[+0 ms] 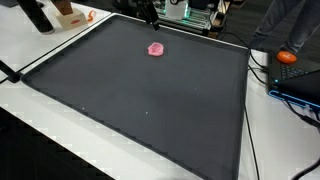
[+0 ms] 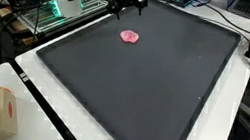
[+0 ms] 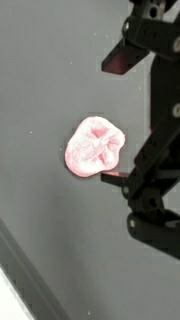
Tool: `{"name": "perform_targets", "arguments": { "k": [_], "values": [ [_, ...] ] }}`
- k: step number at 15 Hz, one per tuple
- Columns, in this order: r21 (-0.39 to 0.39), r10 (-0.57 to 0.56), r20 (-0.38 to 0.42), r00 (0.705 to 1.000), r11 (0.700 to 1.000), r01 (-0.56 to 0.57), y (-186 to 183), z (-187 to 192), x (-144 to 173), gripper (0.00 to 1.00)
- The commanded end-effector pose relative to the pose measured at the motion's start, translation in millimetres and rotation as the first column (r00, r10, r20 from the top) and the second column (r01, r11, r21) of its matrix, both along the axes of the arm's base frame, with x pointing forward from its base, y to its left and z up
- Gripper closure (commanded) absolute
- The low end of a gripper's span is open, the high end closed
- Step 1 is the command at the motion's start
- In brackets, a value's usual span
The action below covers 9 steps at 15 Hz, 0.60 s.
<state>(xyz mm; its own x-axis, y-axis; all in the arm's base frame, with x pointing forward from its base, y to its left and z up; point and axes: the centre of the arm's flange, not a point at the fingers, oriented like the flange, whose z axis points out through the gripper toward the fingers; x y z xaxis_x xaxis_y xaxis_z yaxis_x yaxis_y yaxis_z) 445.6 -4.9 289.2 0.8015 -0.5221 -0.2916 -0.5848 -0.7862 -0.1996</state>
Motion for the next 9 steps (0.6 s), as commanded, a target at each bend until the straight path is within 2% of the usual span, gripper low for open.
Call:
{"name": "perform_targets", "arguments": {
  "k": [1,3,7,8,9],
  "values": [
    [-0.083,0.165,0.076,0.983,0.984,-0.159,15,19,-7,0.0],
    [-0.115,0.257,0.109,0.96,0.963,-0.244,22,26,-6,0.0],
    [-0.156,0.413,0.166,0.895,0.907,-0.39,31,32,-3,0.0],
    [-0.128,0.347,0.138,0.928,0.935,-0.331,31,33,5,0.0],
    [-0.13,0.354,0.142,0.925,0.933,-0.337,31,33,6,0.0]
  ]
}}
